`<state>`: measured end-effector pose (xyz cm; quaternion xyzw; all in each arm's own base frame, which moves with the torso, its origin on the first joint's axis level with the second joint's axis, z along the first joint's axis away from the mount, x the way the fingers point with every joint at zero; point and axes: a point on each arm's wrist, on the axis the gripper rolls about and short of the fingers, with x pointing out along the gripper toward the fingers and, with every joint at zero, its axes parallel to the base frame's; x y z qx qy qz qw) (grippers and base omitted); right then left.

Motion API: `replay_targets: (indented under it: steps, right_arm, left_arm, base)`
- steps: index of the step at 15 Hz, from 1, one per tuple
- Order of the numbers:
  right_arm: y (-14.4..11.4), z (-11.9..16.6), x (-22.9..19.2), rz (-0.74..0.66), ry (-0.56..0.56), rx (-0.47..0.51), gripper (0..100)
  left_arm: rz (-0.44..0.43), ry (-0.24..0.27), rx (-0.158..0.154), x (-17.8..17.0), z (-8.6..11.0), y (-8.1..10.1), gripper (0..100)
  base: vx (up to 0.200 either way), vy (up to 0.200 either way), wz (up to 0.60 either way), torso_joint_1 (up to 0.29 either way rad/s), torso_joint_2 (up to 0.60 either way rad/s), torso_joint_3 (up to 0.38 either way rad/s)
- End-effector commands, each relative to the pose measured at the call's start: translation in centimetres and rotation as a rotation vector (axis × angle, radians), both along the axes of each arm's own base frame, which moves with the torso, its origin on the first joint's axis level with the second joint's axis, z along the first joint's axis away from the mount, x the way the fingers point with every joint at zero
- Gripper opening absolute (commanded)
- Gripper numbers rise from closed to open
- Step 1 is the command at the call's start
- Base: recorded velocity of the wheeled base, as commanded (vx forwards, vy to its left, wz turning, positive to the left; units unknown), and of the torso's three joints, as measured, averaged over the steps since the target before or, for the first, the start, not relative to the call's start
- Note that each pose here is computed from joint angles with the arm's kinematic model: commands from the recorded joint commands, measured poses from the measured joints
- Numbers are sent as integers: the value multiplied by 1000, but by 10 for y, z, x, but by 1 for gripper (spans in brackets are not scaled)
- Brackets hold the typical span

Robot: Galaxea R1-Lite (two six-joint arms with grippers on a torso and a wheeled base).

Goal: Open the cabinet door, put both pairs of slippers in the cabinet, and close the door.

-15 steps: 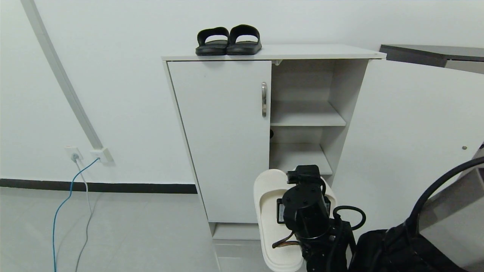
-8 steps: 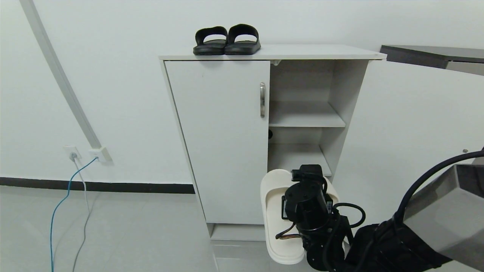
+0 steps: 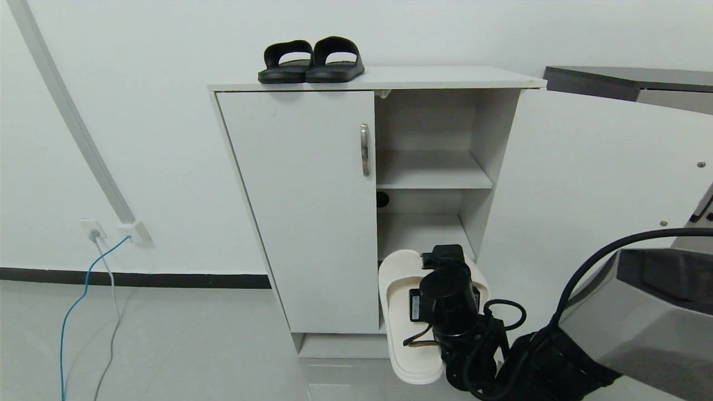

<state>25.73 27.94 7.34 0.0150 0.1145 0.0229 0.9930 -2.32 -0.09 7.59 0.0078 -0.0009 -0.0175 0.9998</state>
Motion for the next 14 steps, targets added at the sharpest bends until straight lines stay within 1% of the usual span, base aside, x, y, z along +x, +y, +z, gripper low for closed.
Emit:
replay_targets:
  steps: [1, 5, 14]
  right_arm:
    - [-4, -19, 9, -16, 21, -39, 0]
    - [-12, -26, 17, -37, 23, -44, 0]
    - [-11, -31, 19, -19, 32, -55, 0]
  left_arm:
    - [1, 1, 1, 0, 0, 0, 0]
    - [1, 1, 0, 0, 0, 0, 0]
    - [1, 3, 1, 0, 0, 0, 0]
  base:
    - [0, 0, 0, 0, 0, 0]
    - [0, 0, 0, 0, 0, 0]
    - [0, 0, 0, 0, 0, 0]
